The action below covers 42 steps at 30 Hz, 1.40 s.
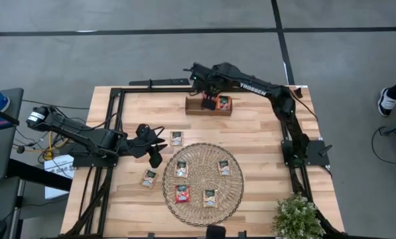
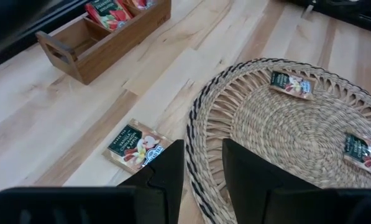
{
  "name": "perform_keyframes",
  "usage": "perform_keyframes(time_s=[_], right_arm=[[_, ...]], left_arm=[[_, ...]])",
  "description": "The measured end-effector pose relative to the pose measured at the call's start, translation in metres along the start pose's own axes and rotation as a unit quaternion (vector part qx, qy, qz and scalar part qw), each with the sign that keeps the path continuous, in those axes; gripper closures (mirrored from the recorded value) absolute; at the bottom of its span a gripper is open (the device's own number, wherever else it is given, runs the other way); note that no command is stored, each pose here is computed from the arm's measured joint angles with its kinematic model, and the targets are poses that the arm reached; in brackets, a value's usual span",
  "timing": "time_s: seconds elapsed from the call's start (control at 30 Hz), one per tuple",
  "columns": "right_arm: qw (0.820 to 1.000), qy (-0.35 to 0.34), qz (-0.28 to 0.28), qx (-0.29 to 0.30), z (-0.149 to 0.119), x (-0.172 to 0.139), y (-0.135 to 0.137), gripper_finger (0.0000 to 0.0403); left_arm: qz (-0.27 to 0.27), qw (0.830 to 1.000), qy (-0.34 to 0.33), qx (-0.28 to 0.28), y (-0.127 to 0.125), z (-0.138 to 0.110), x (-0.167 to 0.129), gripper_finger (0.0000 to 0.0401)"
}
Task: Pick & Place Tea
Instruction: Put the red tea bag into the middle section of the wooden organizer
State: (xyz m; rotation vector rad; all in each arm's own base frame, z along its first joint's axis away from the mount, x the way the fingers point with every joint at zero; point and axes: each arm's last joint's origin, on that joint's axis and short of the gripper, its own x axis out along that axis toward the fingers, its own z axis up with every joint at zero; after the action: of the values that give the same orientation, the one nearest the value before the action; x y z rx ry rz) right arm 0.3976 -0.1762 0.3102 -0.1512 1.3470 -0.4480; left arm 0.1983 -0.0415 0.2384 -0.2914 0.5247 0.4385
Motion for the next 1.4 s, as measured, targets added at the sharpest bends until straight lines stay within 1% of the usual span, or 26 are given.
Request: perform_keyframes(time_s=[0.1, 0.23, 0.37, 0.5, 0.73, 0.93, 1.17, 1.4], right_arm=[[1.000, 0.001, 0.016, -0.008, 0.000, 0.006, -0.001, 0.0403], [0.999, 0.000, 0.036, -0.018, -0.001, 0.023, 0.001, 0.0403], [0.999, 0.014, 0.043, -0.022, -0.004, 0.040, 0.005, 0.0403], [0.998, 0.011, 0.052, -0.030, -0.006, 0.051, 0.009, 0.0403], [0.997, 0.028, 0.059, -0.033, -0.013, 0.073, 0.016, 0.0403], [0.997, 0.026, 0.063, -0.033, -0.015, 0.082, 0.020, 0.0403], [0.997, 0.005, 0.076, -0.024, -0.012, 0.083, 0.020, 0.0403], [0.997, 0.005, 0.076, -0.010, -0.012, 0.083, 0.020, 0.0403]], left_arm=[[0.000, 1.000, 0.000, 0.000, 0.000, 0.000, 0.000, 0.0300], [0.004, 1.000, -0.003, -0.001, 0.000, 0.000, 0.000, 0.0300], [0.007, 1.000, -0.005, -0.010, 0.000, 0.000, 0.000, 0.0300], [0.008, 1.000, -0.006, -0.011, 0.000, 0.000, 0.000, 0.0300], [0.008, 1.000, -0.006, -0.011, 0.000, 0.000, 0.000, 0.0300], [0.009, 1.000, -0.007, -0.012, 0.001, 0.000, 0.000, 0.0300], [0.009, 1.000, -0.007, -0.013, 0.001, 0.000, 0.000, 0.0300], [0.010, 1.000, -0.007, -0.013, 0.001, 0.000, 0.000, 0.0300]])
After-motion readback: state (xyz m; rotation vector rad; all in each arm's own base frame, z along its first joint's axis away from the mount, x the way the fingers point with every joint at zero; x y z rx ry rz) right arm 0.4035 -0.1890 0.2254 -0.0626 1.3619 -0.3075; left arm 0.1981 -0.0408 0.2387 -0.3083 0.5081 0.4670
